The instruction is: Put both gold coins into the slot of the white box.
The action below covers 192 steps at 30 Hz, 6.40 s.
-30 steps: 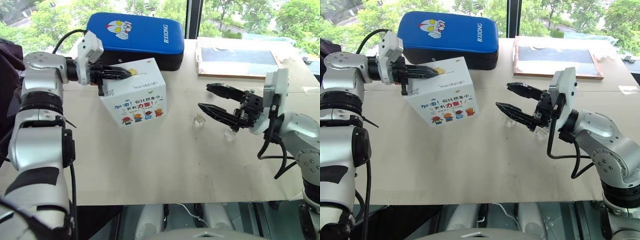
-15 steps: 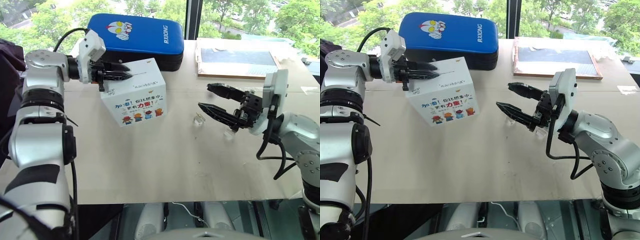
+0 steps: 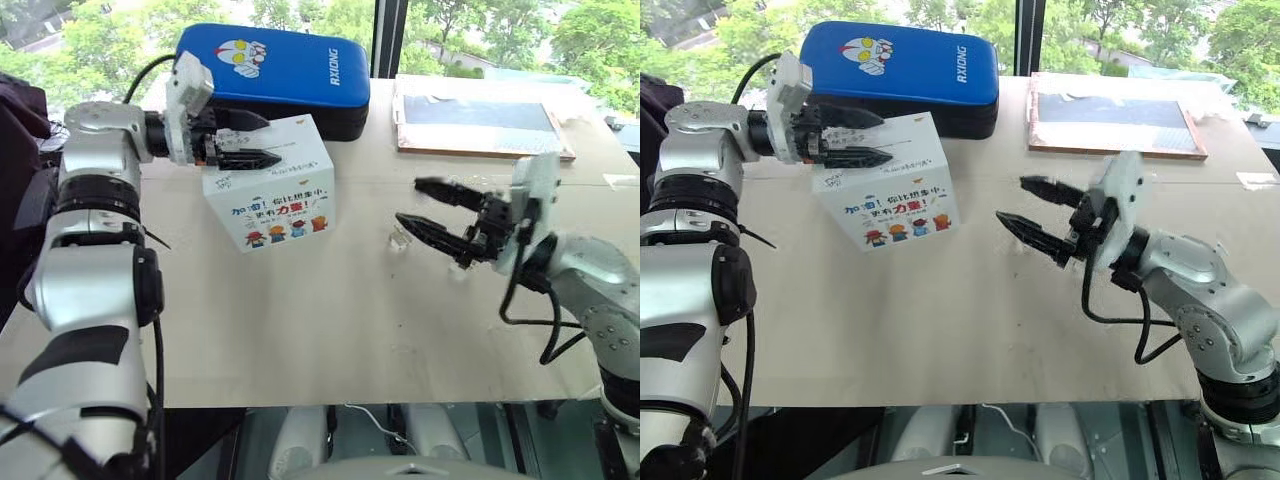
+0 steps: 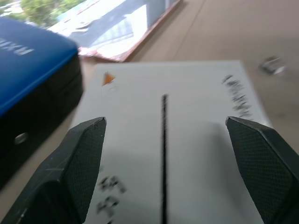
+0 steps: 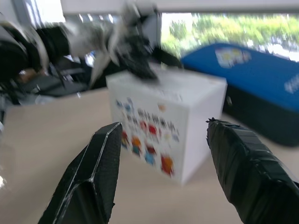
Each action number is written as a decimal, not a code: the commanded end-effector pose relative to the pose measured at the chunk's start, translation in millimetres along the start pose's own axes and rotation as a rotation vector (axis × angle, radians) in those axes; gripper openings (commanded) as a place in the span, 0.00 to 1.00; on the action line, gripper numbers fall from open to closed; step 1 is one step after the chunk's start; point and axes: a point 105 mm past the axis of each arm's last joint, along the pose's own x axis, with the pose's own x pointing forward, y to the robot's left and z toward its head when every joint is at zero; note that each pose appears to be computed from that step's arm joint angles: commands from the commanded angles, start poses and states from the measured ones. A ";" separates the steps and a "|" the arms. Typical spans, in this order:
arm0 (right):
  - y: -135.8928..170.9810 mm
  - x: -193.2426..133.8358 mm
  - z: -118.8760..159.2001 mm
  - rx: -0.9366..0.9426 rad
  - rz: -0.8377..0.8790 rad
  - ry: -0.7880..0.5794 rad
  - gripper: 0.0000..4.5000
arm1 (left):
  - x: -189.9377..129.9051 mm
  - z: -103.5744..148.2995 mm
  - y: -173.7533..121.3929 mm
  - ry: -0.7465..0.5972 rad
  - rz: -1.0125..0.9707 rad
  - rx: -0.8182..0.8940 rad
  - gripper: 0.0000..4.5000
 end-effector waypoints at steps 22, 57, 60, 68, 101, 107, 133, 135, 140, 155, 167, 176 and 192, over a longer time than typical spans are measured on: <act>-46.9 50.2 -90.1 -0.040 -0.328 0.224 0.53 | 44.0 -25.8 -131.1 0.298 0.059 -0.075 0.94; 14.7 55.0 71.7 0.804 0.117 -0.583 0.00 | 56.5 35.6 -117.4 -0.722 0.057 -0.818 0.55; 19.6 55.2 74.6 0.805 0.148 -0.583 0.00 | 60.8 35.9 -118.8 -0.729 0.048 -0.848 0.55; 27.9 56.6 75.6 0.801 0.193 -0.568 0.00 | 67.4 36.1 -126.4 -0.723 -0.003 -0.870 0.55; 7.4 51.0 60.3 0.677 0.048 -0.516 0.81 | 38.2 48.7 -90.9 -0.526 0.059 -0.558 0.00; 7.8 45.8 51.6 0.308 0.051 -0.363 0.81 | -1.7 41.9 -48.6 -0.251 0.145 -0.254 0.00; 19.4 46.6 44.0 -0.063 0.068 -0.196 0.81 | -32.1 -33.5 11.8 0.266 0.127 0.010 0.00; 19.4 46.9 44.8 -0.062 0.069 -0.197 0.81 | -31.4 -34.8 12.4 0.287 0.122 0.024 0.00; 20.7 47.0 45.7 -0.059 0.067 -0.200 0.81 | -31.3 -37.1 14.2 0.307 0.130 0.036 0.00; 15.8 50.2 53.8 -0.056 0.038 -0.222 0.81 | -31.6 -46.9 13.9 0.330 0.137 0.033 0.00; 16.4 53.5 59.5 -0.028 0.019 -0.257 0.83 | -28.5 -48.3 12.4 0.312 0.124 0.019 0.09; 18.5 52.7 55.8 -0.022 0.035 -0.242 0.83 | -28.5 -40.3 24.0 0.243 0.229 0.014 0.68; 1.1 29.9 36.3 -0.001 -0.015 -0.180 0.83 | -30.4 21.2 -7.2 -0.071 0.026 -0.020 0.68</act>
